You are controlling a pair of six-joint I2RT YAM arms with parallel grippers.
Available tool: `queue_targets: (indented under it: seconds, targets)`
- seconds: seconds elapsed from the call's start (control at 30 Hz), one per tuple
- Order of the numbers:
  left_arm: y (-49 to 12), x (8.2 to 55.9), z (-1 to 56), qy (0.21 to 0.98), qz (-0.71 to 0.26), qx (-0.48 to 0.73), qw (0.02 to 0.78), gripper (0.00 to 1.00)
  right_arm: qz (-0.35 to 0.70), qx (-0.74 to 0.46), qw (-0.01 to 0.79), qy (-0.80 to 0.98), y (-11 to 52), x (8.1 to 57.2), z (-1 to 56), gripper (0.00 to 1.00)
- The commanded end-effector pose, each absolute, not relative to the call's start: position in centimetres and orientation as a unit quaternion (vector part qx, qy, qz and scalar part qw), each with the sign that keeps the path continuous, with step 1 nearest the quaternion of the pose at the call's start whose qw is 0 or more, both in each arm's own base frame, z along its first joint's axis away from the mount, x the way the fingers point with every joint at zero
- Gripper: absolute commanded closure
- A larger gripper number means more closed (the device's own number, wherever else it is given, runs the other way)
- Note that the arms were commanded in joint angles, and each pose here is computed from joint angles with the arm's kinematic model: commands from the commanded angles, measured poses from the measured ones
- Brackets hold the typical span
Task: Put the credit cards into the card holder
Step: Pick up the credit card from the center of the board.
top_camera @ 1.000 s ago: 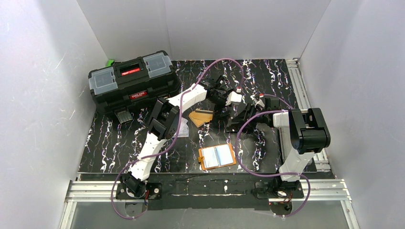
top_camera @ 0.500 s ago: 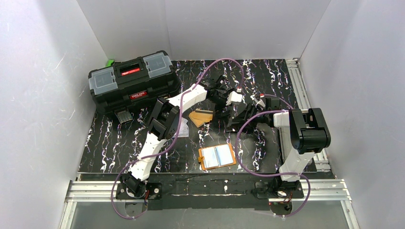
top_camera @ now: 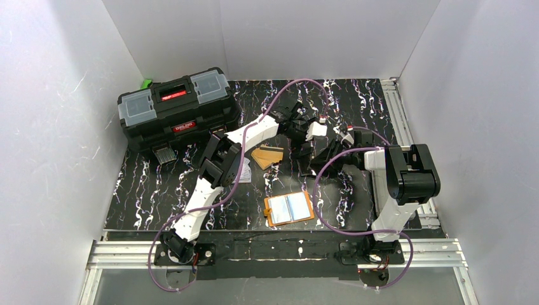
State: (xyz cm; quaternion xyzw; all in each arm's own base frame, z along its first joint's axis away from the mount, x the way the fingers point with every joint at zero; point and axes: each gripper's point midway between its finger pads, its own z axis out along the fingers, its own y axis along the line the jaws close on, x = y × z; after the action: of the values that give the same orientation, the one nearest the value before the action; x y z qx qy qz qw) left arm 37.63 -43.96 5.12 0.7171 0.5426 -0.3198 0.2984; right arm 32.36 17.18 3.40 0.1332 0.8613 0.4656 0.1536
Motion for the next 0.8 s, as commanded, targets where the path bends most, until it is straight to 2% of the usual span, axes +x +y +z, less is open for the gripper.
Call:
queue_targets:
  seconds: [0.0, 0.33, 0.5, 0.77]
  targets:
    - [-44.1, 37.3, 5.2, 0.556, -0.335, 0.701, 0.295, 0.02, 0.453, 0.139, 0.171, 0.864, 16.3, 32.4, 3.2, 0.57]
    - [-41.6, 37.9, 6.5, 0.577, -0.33, 0.686, 0.297, 0.02, 0.452, 0.143, 0.181, 0.862, 16.0, 32.4, 3.5, 0.87]
    - [-40.4, 38.1, 6.8, 0.586, -0.327, 0.681, 0.292, 0.02, 0.454, 0.143, 0.191, 0.859, 15.8, 32.3, 4.2, 0.93]
    - [-38.9, 38.6, 7.9, 0.597, -0.323, 0.673, 0.293, 0.02, 0.447, 0.142, 0.215, 0.856, 15.0, 32.3, 6.1, 0.95]
